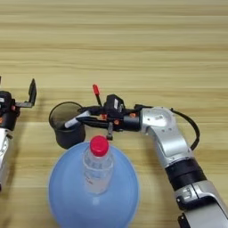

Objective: Move the objects on the table

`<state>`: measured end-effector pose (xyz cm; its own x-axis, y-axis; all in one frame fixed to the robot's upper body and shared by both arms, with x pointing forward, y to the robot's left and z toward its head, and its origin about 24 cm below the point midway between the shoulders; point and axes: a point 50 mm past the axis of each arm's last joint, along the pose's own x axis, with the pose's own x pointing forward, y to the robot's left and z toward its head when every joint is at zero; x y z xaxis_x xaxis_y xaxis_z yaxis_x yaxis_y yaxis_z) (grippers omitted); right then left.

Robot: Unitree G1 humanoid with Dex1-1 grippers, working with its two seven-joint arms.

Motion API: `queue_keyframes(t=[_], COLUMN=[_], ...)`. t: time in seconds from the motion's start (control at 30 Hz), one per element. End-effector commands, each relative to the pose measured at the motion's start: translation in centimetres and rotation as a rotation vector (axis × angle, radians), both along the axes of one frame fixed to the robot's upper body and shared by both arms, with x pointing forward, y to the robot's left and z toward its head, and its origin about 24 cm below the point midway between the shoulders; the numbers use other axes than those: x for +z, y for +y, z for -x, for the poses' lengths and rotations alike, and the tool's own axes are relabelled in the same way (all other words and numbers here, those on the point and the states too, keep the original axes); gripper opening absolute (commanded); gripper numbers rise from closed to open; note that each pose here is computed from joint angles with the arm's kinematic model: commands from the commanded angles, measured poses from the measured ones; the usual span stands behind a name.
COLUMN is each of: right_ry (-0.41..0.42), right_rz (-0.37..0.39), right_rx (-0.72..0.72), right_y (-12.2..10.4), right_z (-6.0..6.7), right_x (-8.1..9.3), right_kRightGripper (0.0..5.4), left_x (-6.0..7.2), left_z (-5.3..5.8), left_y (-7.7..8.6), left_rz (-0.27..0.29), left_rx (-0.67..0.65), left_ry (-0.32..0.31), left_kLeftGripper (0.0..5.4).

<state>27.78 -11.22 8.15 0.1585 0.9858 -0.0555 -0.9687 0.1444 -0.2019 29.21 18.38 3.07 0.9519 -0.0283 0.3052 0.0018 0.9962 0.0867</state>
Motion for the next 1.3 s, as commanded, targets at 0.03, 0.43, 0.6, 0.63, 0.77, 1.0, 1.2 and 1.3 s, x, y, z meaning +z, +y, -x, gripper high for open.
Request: queue_keyframes(t=[0.03, 0.43, 0.6, 0.63, 0.77, 1.0, 1.2, 1.3], right_ry=[-0.025, -0.044, -0.059, -0.060, -0.049, -0.054, -0.046, -0.017], right_rz=[-0.002, -0.053, -0.113, -0.132, -0.205, -0.249, -0.320, -0.393], right_rx=[0.004, -0.002, -0.008, -0.010, -0.013, -0.022, -0.058, -0.086], right_y=[0.1, 0.2, 0.2, 0.1, -0.1, -0.7, -1.8, -2.3], right_z=[-0.3, -0.3, -0.4, -0.4, -0.4, -0.3, -0.6, -0.6], right_x=[0.6, 1.6, 2.8, 3.2, 4.4, 5.7, 6.7, 6.9], right_kRightGripper=[0.74, 0.74, 0.74, 0.74, 0.74, 0.74, 0.74, 0.74], left_x=[0.1, 0.1, 0.1, 0.1, 0.0, 0.0, 0.0, 0.1], left_z=[0.0, -0.1, -0.1, -0.1, -0.1, -0.2, -0.2, -0.2], left_y=[-0.3, -0.3, -0.3, -0.3, -0.3, -0.3, -0.2, 0.1], left_rz=[-0.006, -0.005, -0.005, -0.005, -0.004, -0.003, 0.005, 0.048], left_rx=[-0.009, -0.009, -0.009, -0.009, -0.009, -0.008, -0.005, -0.012], left_ry=[-0.007, -0.006, -0.005, -0.005, -0.003, -0.001, 0.001, -0.007], left_kLeftGripper=[5.40, 5.40, 5.40, 5.40, 5.40, 5.40, 5.40, 5.40])
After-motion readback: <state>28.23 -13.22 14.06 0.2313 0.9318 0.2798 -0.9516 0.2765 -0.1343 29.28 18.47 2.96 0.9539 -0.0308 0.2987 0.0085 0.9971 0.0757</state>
